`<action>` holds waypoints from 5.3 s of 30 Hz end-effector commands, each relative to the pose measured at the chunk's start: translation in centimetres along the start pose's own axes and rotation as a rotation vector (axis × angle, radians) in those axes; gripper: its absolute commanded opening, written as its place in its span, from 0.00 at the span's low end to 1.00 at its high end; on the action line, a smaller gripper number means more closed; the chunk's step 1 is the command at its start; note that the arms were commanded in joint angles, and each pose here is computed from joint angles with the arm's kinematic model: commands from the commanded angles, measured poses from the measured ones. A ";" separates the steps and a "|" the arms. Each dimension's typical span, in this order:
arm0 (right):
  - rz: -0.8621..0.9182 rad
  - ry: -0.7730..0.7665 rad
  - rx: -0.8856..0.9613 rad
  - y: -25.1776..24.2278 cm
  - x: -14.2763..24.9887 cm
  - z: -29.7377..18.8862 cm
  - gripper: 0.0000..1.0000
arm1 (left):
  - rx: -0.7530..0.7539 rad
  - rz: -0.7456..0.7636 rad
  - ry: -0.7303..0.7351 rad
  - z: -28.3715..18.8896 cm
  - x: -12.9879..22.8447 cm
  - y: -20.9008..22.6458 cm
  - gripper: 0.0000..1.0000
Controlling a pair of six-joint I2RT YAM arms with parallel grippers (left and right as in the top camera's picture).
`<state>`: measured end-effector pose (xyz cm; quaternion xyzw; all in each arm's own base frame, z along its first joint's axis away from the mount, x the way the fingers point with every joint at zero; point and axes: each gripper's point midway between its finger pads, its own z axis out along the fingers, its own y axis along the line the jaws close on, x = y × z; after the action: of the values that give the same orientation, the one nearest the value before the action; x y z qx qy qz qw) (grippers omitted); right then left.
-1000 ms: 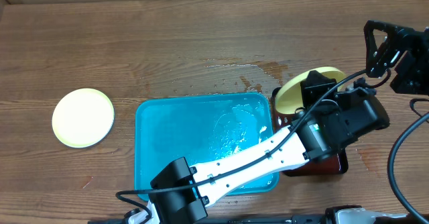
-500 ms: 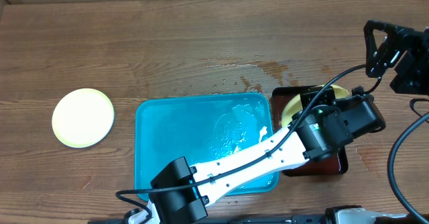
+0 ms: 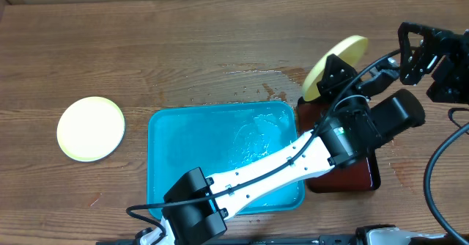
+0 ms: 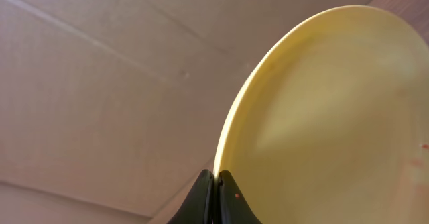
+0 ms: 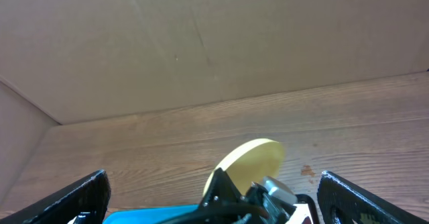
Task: Clean dirty plates on tray and stack at the side
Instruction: 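Hold the yellow plate tilted above the brown tray with left gripper, then carry the yellow plate left over the teal tray toward the plate stack, then lower the yellow plate onto the stacked plates at left, then open the left gripper and release the yellow plate on the stack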
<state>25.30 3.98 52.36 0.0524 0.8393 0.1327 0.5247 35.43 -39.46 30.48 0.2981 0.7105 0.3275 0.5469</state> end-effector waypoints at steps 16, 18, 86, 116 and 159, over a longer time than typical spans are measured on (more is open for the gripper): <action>-0.005 -0.019 -0.010 0.2 -0.3 -0.6 1.00 | 0.563 0.036 0.064 -3.1 3.4 -9.6 0.04; -0.005 -0.019 -0.010 0.2 -0.2 -0.6 1.00 | 0.575 0.009 0.083 -2.8 3.7 -9.6 0.04; 0.004 0.094 0.022 -0.5 1.5 2.2 1.00 | -0.226 -2.248 0.869 -1.6 63.5 19.1 0.04; 0.007 0.094 0.022 -0.5 1.5 2.2 1.00 | -0.166 -2.185 1.140 1.7 65.8 12.6 0.04; -0.023 0.059 0.012 -0.3 0.6 2.3 1.00 | 0.142 -1.457 0.359 2.6 44.1 30.6 0.85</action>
<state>27.19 4.20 50.62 0.0477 0.8575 0.1238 0.4971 29.92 16.64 24.54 -0.3839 0.8073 -0.1399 0.4259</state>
